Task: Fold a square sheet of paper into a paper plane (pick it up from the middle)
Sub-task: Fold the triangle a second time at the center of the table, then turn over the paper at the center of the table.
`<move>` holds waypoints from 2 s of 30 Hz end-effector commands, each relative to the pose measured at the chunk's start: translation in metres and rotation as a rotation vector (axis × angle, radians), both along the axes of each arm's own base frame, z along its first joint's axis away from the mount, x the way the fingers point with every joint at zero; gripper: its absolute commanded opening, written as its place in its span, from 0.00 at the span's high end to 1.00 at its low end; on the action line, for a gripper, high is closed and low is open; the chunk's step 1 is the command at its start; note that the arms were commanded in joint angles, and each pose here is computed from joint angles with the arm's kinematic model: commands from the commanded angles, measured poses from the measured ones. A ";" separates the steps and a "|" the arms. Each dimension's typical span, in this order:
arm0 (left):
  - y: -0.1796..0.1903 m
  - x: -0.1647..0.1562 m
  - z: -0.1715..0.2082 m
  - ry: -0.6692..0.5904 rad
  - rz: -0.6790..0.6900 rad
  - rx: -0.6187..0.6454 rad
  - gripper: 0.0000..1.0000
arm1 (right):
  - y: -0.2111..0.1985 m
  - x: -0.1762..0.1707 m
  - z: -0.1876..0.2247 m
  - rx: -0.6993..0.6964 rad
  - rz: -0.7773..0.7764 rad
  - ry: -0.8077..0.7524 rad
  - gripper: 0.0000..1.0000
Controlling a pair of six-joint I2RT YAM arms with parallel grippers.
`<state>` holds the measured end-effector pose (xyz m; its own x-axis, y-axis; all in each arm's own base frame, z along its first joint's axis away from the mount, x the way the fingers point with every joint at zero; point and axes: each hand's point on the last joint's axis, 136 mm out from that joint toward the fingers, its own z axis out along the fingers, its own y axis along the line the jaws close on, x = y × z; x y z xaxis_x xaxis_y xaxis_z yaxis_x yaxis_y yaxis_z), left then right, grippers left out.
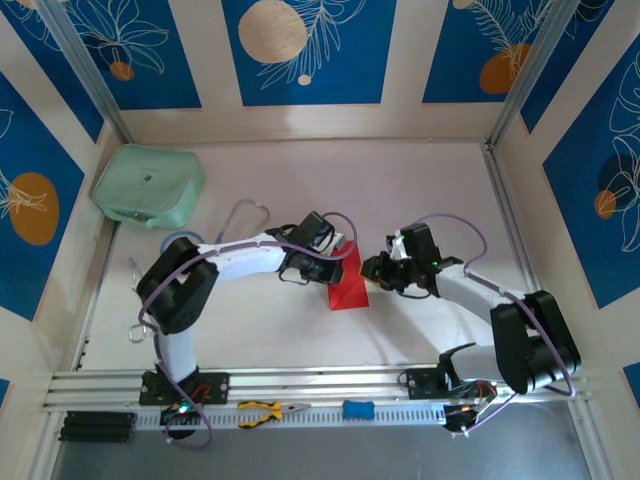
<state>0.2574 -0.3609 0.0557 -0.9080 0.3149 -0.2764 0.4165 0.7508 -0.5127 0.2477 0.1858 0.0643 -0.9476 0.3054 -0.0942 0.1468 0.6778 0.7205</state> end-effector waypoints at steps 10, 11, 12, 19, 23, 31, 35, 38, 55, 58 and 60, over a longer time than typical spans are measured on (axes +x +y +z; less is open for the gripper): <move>0.025 -0.003 -0.044 0.051 -0.002 0.104 1.00 | 0.001 -0.041 -0.030 -0.108 -0.014 0.157 0.64; 0.025 -0.004 -0.047 0.058 -0.004 0.104 1.00 | 0.000 -0.042 -0.032 -0.120 -0.022 0.162 0.62; 0.026 -0.006 -0.049 0.064 -0.003 0.106 1.00 | 0.000 -0.042 -0.034 -0.122 -0.025 0.169 0.61; 0.031 -0.010 -0.058 0.076 -0.011 0.129 1.00 | -0.002 -0.042 -0.038 -0.145 -0.033 0.174 0.59; 0.031 -0.010 -0.057 0.076 -0.012 0.125 1.00 | -0.001 -0.042 -0.042 -0.144 -0.040 0.186 0.58; 0.030 -0.010 -0.055 0.073 -0.015 0.121 1.00 | 0.011 -0.036 -0.042 -0.094 -0.020 0.168 0.58; 0.030 -0.010 -0.055 0.075 -0.016 0.122 1.00 | 0.019 -0.028 -0.035 -0.051 -0.010 0.138 0.57; 0.030 -0.010 -0.054 0.073 -0.015 0.120 1.00 | 0.024 -0.021 -0.028 -0.026 -0.006 0.111 0.53; 0.029 -0.012 -0.054 0.082 -0.022 0.120 1.00 | 0.026 0.018 -0.019 0.095 0.025 0.053 0.53; 0.030 -0.011 -0.054 0.081 -0.019 0.120 1.00 | 0.025 0.022 -0.019 0.093 0.032 0.046 0.54; 0.030 -0.012 -0.055 0.082 -0.020 0.121 1.00 | 0.026 0.024 -0.018 0.099 0.044 0.039 0.54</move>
